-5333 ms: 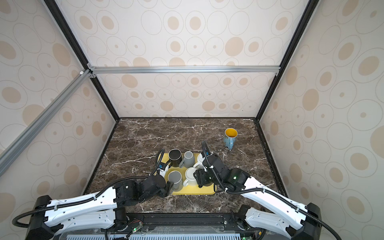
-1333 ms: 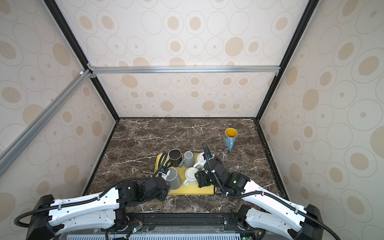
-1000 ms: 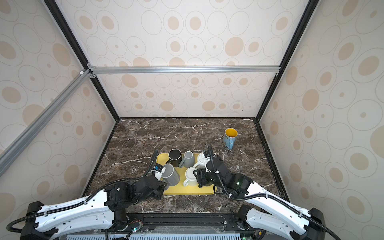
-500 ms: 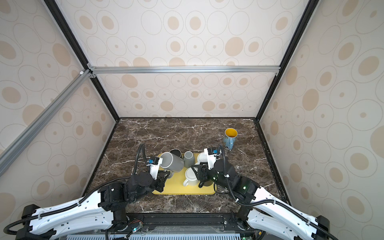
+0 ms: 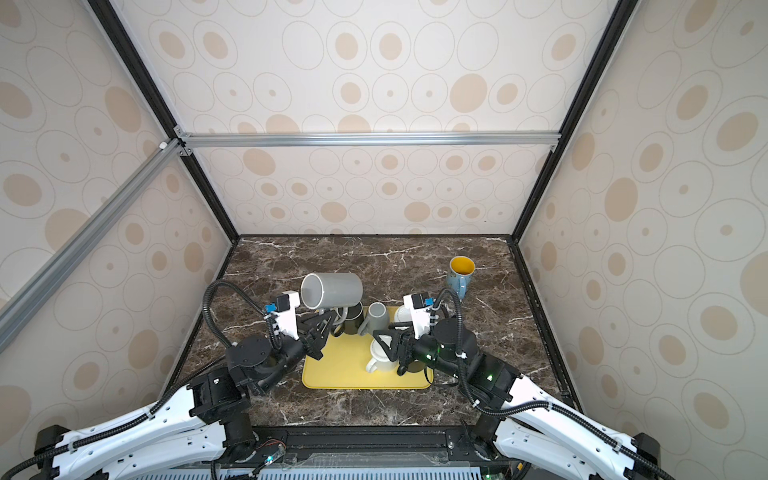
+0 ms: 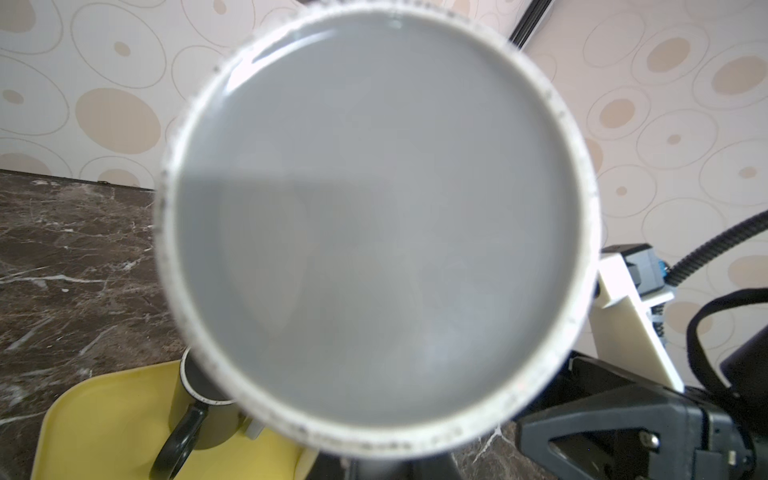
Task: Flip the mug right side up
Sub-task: 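Grasp the raised grey mug with the right gripper beside the left gripper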
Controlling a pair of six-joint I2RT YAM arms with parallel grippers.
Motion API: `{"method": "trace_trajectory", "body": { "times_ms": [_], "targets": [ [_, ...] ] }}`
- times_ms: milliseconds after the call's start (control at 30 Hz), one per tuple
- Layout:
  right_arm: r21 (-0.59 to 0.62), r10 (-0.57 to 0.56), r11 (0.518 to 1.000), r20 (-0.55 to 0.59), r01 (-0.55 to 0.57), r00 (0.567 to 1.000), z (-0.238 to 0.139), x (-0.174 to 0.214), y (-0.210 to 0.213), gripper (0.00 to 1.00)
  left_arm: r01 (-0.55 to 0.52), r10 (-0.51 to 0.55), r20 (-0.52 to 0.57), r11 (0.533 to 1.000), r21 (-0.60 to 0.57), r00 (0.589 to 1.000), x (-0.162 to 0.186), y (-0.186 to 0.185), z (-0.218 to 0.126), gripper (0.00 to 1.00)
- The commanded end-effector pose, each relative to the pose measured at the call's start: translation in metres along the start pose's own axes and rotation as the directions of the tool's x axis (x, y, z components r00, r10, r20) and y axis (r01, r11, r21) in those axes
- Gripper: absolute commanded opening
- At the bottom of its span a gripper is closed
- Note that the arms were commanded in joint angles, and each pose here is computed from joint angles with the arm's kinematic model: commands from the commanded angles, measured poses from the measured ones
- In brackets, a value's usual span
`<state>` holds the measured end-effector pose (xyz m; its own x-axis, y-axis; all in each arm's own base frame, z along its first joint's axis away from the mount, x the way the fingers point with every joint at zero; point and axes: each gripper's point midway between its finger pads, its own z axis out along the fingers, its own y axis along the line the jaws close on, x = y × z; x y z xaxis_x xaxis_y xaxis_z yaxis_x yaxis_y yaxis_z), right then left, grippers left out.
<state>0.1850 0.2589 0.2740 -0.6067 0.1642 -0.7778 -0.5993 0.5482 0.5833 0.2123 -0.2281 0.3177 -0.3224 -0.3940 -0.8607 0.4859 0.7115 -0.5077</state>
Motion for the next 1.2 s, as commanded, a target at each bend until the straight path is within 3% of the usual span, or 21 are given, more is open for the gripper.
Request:
{"method": "trace_trajectory", "body": {
  "times_ms": [0, 167, 467, 700, 867, 1167],
  "targets": [
    [-0.122, 0.017, 0.992, 0.013, -0.016, 1.000, 0.000, -0.003, 0.022, 0.62, 0.105, -0.137, 0.153, 0.974, 0.200, 0.979, -0.051, -0.035, -0.011, 0.00],
    [-0.220, 0.044, 0.975, 0.020, -0.039, 0.999, 0.001, -0.009, 0.041, 0.63, 0.173, -0.224, 0.133, 0.934, 0.313, 0.966, -0.052, -0.039, -0.009, 0.00],
    [-0.283, 0.113, 0.954, 0.047, -0.096, 0.992, 0.005, -0.020, 0.045, 0.63, 0.286, -0.366, 0.074, 0.824, 0.489, 0.927, -0.054, -0.044, -0.003, 0.00],
    [-0.381, 0.301, 0.888, 0.059, -0.257, 0.952, 0.008, -0.041, 0.028, 0.60, 0.317, -0.396, 0.021, 0.765, 0.561, 0.918, -0.049, -0.050, 0.001, 0.00],
    [-0.407, 0.314, 0.873, 0.051, -0.268, 0.948, 0.010, -0.047, 0.030, 0.60, 0.348, -0.412, -0.036, 0.716, 0.606, 0.911, -0.040, -0.057, 0.008, 0.00],
    [-0.437, 0.333, 0.854, 0.044, -0.281, 0.942, 0.014, -0.052, 0.034, 0.53, 0.364, -0.433, -0.059, 0.668, 0.649, 0.900, -0.039, -0.063, 0.013, 0.00]
  ]
}}
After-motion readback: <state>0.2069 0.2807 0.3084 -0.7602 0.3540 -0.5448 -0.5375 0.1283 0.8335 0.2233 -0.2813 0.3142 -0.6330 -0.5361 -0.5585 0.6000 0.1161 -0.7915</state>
